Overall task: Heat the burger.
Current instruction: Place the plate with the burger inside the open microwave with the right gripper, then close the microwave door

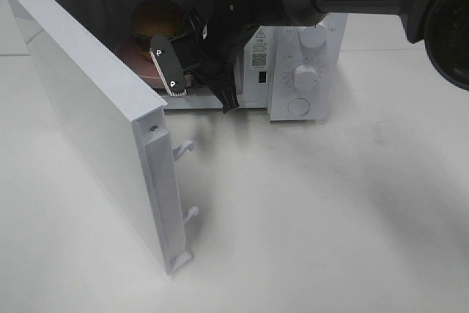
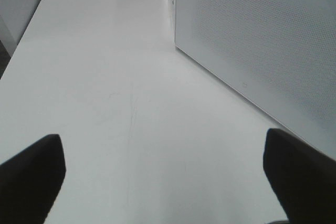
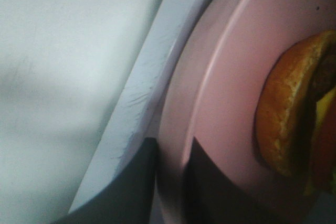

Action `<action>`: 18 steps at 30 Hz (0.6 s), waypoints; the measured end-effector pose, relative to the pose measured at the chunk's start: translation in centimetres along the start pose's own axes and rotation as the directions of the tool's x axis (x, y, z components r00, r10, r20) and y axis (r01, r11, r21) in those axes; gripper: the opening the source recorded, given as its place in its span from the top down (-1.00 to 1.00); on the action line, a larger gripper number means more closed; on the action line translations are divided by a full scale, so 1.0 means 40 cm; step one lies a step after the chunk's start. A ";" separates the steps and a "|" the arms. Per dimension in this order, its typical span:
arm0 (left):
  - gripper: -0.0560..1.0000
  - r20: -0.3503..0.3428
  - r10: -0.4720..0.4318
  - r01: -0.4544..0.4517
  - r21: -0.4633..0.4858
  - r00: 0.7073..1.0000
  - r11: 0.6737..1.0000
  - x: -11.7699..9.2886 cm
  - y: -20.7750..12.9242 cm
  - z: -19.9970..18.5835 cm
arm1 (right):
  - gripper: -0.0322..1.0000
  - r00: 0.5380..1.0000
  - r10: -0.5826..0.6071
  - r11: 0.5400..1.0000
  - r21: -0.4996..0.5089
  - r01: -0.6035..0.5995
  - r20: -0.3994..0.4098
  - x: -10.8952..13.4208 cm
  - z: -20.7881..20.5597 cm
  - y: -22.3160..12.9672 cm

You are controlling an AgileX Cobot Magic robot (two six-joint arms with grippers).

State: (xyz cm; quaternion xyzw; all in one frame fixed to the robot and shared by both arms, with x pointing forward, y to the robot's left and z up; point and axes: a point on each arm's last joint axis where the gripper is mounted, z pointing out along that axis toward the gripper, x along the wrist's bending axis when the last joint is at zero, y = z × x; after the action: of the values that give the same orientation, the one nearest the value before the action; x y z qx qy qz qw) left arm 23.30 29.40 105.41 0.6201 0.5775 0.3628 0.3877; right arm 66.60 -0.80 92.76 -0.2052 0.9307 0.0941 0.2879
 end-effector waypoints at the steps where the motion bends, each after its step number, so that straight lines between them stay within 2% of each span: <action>1: -0.88 0.000 0.000 0.000 0.000 1.000 1.000 0.000 0.000 0.000 | 0.53 1.000 0.008 1.000 -0.003 -0.008 0.017 -0.007 -0.002 0.001; 2: -0.88 0.000 0.000 0.000 0.000 1.000 1.000 0.000 0.000 0.000 | 0.53 1.000 0.008 1.000 -0.003 -0.008 0.017 -0.007 -0.002 0.001; 3: -0.88 0.000 0.000 0.000 0.000 1.000 1.000 0.000 0.000 0.000 | 0.41 1.000 0.014 1.000 -0.005 -0.014 0.023 -0.009 -0.003 0.002; 5: -0.88 0.000 0.000 0.000 0.000 1.000 1.000 0.000 0.000 0.000 | 0.36 1.000 0.016 1.000 -0.005 -0.016 0.023 -0.009 -0.003 0.002; 7: -0.88 0.000 0.000 0.000 0.000 1.000 1.000 0.000 0.000 0.000 | 0.17 1.000 0.024 1.000 -0.003 -0.024 0.014 -0.007 -0.003 0.001; 13: -0.88 0.000 0.000 0.000 0.000 1.000 1.000 0.000 0.000 0.000 | 0.04 1.000 0.023 1.000 0.002 -0.023 -0.014 0.008 -0.003 0.000; 15: -0.88 0.000 0.000 0.000 0.000 1.000 1.000 0.000 0.000 0.000 | -0.07 0.998 0.030 1.000 0.001 -0.030 -0.046 0.031 -0.009 0.000; 18: -0.88 0.000 0.000 0.000 0.000 1.000 1.000 0.000 0.000 0.000 | -0.10 0.998 0.035 0.999 -0.002 -0.035 -0.049 0.035 -0.010 0.000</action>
State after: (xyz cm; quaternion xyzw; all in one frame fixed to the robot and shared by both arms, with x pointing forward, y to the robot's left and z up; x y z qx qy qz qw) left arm 23.30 29.40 105.41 0.6201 0.5775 0.3628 0.3877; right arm 65.36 -1.37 92.28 -0.1915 0.9407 0.0954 0.2632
